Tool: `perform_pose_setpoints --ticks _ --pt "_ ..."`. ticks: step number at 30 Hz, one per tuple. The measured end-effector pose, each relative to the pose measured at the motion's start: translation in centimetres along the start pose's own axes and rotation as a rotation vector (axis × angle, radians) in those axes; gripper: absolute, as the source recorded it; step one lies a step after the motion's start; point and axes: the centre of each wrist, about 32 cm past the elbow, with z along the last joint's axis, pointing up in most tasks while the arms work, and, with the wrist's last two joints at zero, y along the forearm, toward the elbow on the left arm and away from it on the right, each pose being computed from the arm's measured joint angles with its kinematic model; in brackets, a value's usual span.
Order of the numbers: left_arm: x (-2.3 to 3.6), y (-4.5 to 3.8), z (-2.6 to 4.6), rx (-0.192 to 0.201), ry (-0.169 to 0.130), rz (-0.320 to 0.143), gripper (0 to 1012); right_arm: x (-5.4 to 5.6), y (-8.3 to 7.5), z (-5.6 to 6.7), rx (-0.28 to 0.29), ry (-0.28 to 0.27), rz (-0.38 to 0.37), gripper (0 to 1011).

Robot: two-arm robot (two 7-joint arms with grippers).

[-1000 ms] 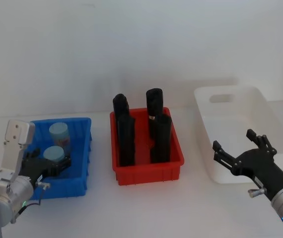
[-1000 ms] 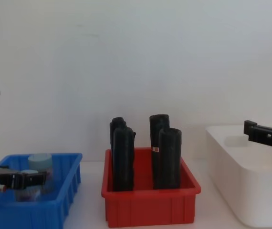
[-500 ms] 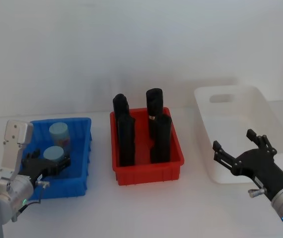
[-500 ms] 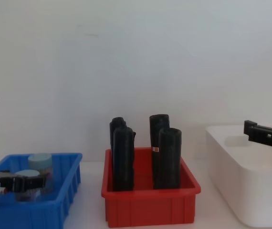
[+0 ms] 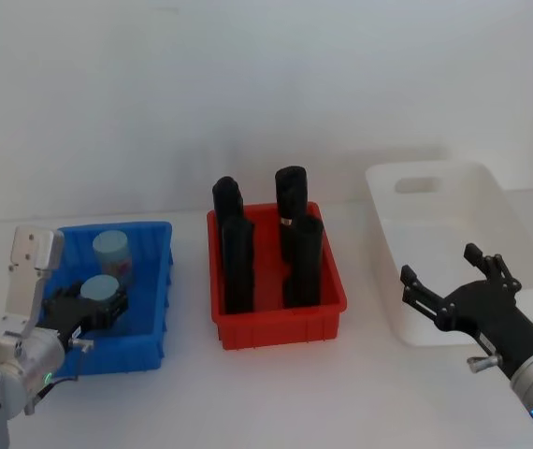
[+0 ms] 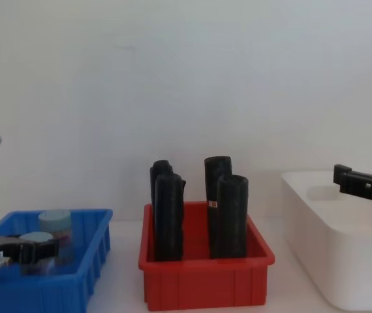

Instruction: Pick the cotton swabs from the blue box and place them into the white box.

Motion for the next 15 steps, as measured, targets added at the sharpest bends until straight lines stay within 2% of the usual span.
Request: perform_pose_setpoints --ticks 1,3,5,10,15 --pt "0.01 -0.03 0.00 -0.001 -0.001 0.000 795 0.00 0.00 0.00 0.000 0.000 0.000 1002" --pt "0.02 -0.10 0.02 -0.003 -0.004 -0.001 699 0.00 0.00 0.00 0.000 0.000 0.000 1002" --pt "0.02 -0.13 0.03 -0.004 -0.006 -0.001 669 0.00 0.00 0.00 0.000 0.000 0.000 1002" --pt "0.02 -0.18 0.18 -0.011 -0.018 -0.005 670 0.00 0.00 0.00 0.000 0.000 0.000 1002" --pt "-0.07 -0.08 0.76 -0.027 -0.030 -0.013 670 0.00 0.00 0.00 0.000 0.000 0.000 1002"
